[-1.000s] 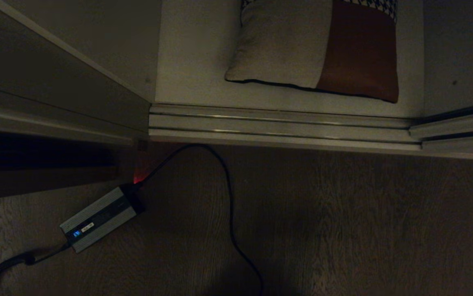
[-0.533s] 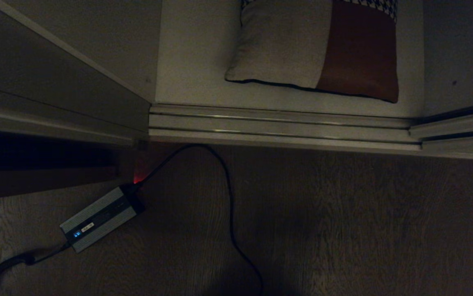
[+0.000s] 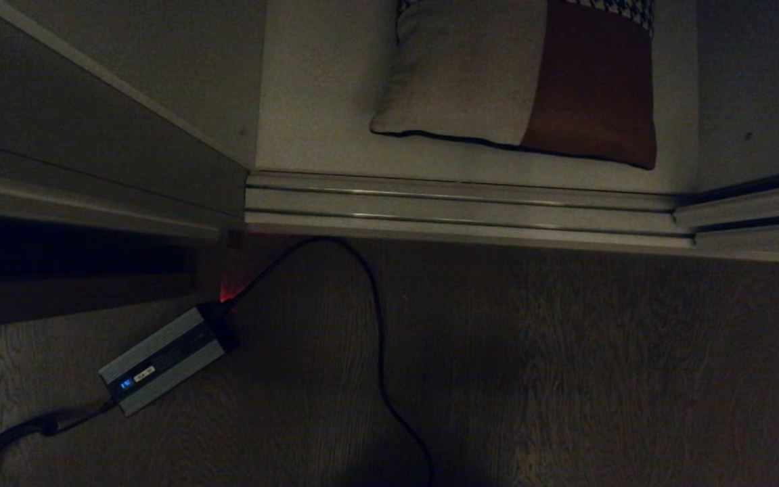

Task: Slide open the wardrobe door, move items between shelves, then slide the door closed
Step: Place the pillow on the higher shelf

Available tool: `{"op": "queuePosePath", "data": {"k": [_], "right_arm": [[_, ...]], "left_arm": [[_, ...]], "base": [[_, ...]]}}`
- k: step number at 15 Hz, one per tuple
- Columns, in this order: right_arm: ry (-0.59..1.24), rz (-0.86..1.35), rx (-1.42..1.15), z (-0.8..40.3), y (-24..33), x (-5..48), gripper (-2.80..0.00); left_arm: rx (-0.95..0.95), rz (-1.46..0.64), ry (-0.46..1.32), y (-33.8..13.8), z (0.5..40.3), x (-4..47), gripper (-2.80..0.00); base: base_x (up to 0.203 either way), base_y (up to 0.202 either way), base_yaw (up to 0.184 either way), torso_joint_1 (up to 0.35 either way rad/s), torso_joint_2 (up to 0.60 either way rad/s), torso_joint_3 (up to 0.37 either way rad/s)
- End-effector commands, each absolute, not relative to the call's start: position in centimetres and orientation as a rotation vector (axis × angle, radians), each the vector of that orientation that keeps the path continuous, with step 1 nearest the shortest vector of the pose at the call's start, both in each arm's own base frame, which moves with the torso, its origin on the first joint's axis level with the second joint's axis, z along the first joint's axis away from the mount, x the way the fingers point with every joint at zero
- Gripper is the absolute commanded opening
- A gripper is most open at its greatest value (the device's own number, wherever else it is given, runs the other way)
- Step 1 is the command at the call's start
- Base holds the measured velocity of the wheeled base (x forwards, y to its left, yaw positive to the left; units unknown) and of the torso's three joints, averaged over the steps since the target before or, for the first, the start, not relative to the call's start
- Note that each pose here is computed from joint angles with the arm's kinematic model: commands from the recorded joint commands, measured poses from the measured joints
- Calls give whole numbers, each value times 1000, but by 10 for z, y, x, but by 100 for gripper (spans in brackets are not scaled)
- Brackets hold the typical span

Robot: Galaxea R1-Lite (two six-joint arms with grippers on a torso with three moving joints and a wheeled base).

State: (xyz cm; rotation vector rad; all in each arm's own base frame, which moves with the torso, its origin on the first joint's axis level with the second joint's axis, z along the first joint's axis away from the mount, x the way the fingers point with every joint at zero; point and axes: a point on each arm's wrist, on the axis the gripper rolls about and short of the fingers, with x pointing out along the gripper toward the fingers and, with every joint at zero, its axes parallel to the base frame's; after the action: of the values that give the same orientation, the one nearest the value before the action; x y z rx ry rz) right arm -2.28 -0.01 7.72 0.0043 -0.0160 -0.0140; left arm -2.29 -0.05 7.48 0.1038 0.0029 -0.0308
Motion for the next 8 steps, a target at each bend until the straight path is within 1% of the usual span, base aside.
{"op": "queuePosePath", "data": {"k": [1,2,3,6,7,8], "right_arm": [[-15,-14,5,76,0,-23,-280],[-15,-14,5,76,0,-23,-280],[-15,-14,5,76,0,-23,-280],[-15,-14,5,76,0,-23,-280],[-15,-14,5,76,0,-23,-280],[-15,-14,5,76,0,-23,-280]], "left_arm": [[104,-31,5,-1,75,-23,-280],[104,-31,5,-1,75,-23,-280],[104,-34,4,-1,75,-23,-280],[106,-34,3,-1,75,-23,-280],[104,-33,3,-1,75,-23,-280],[106,-32,3,-1,75,-23,-280]], "base": [[0,0,0,0,0,0],[-63,0,2,2,-2,2],[-151,0,-1,3,2,2],[-192,0,-3,1,4,3],[-67,0,-1,-12,-12,2],[0,0,0,0,0,0]]}}
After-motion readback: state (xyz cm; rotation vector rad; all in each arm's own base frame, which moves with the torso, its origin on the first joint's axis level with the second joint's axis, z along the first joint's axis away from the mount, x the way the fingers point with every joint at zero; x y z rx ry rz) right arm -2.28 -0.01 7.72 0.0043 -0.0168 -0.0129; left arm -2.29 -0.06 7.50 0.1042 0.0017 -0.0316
